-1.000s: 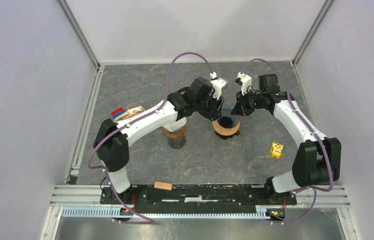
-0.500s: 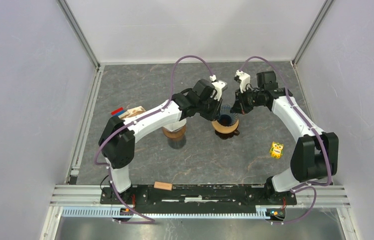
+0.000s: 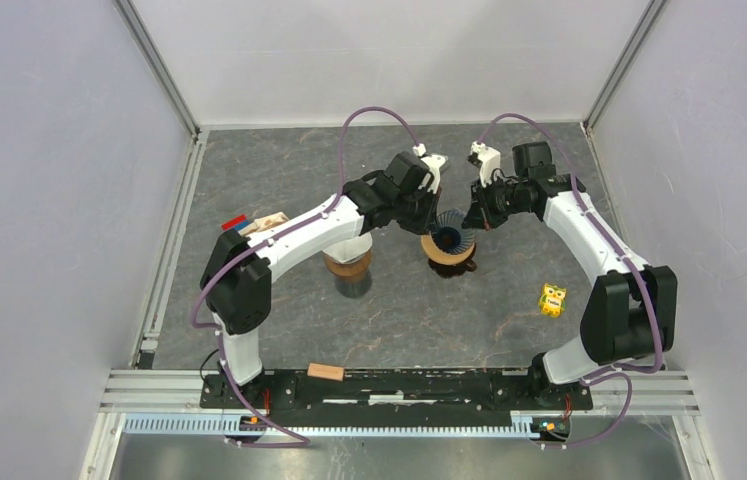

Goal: Place the coffee filter in the dripper
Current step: Place the coffee dripper in the dripper holder.

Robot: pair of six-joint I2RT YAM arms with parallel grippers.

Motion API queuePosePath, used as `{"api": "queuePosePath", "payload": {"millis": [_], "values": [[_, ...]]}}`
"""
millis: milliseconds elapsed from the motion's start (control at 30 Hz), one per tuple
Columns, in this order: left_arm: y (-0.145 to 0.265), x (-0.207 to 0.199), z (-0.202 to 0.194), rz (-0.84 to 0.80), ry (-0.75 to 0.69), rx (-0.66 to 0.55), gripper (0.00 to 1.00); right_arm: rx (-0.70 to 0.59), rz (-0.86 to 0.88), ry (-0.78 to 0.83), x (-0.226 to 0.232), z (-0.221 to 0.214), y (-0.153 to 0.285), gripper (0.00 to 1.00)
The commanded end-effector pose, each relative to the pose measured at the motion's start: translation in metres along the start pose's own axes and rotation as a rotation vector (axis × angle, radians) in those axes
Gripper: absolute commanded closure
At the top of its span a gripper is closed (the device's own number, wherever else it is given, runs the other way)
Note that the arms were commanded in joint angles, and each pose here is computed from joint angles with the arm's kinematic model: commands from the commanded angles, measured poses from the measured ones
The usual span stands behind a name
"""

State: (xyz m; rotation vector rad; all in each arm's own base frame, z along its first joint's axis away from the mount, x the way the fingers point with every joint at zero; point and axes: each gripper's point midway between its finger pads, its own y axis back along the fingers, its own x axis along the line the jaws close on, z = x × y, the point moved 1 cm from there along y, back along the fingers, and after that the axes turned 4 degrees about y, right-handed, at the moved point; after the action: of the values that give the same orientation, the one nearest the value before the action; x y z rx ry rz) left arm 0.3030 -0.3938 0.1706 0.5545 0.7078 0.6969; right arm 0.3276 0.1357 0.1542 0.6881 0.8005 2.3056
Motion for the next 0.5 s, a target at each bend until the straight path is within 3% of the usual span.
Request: {"api": "queuePosePath", "payload": {"millis": [0,467], "values": [[0.003,-0.029,-0.01,-0.109,0.019,0.071,0.98,-0.024,-0.051,0.087,-0.007,0.014,0.009,1.0],[0.008,-0.044,-0.014,-0.168,0.122,0.111,0.98,-0.054,-0.013,0.114,0.002,0.02,0.013,1.0]]}}
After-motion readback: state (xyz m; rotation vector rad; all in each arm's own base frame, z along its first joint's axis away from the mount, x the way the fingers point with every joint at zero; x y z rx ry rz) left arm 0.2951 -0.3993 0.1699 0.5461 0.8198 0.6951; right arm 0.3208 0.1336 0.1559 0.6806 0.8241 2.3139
